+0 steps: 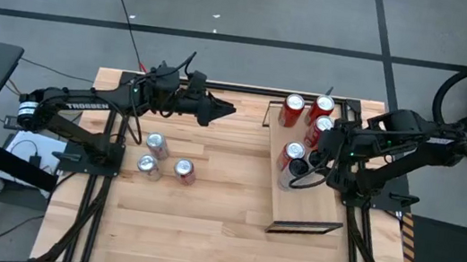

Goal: Place canned beverage on shelf
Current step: Adjust the white pink soda can on the shelf

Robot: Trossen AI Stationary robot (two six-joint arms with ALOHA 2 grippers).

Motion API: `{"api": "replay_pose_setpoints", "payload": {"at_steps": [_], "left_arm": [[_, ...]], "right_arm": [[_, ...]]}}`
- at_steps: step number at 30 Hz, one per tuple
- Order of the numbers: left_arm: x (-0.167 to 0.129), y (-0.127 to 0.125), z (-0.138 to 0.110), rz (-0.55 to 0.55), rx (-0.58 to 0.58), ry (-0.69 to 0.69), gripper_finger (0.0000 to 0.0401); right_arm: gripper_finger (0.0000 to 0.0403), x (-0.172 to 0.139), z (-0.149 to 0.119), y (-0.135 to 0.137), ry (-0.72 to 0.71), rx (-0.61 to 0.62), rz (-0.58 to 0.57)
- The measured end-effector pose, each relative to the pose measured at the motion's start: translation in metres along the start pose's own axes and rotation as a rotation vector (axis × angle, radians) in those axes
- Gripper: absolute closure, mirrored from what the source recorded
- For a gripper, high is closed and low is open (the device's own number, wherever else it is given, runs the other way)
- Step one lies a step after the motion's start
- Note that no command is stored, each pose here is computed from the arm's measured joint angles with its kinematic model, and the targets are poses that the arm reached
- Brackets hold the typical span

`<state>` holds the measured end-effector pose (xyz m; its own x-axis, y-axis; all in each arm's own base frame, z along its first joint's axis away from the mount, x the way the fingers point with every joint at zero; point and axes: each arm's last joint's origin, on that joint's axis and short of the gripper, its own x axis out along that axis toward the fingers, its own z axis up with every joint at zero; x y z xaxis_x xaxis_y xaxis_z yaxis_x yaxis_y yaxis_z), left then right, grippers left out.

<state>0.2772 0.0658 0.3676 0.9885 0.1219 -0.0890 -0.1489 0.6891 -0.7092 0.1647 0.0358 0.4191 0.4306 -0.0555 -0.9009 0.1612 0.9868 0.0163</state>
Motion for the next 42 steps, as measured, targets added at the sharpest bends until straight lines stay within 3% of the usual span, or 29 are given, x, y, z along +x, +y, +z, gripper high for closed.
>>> {"api": "replay_pose_setpoints", "payload": {"at_steps": [42], "left_arm": [[0.0, 0.0, 0.0, 0.0, -0.003, 0.0, 0.0184]], "right_arm": [[0.0056, 0.023, 0.011, 0.008, 0.078, -0.03, -0.042]]}}
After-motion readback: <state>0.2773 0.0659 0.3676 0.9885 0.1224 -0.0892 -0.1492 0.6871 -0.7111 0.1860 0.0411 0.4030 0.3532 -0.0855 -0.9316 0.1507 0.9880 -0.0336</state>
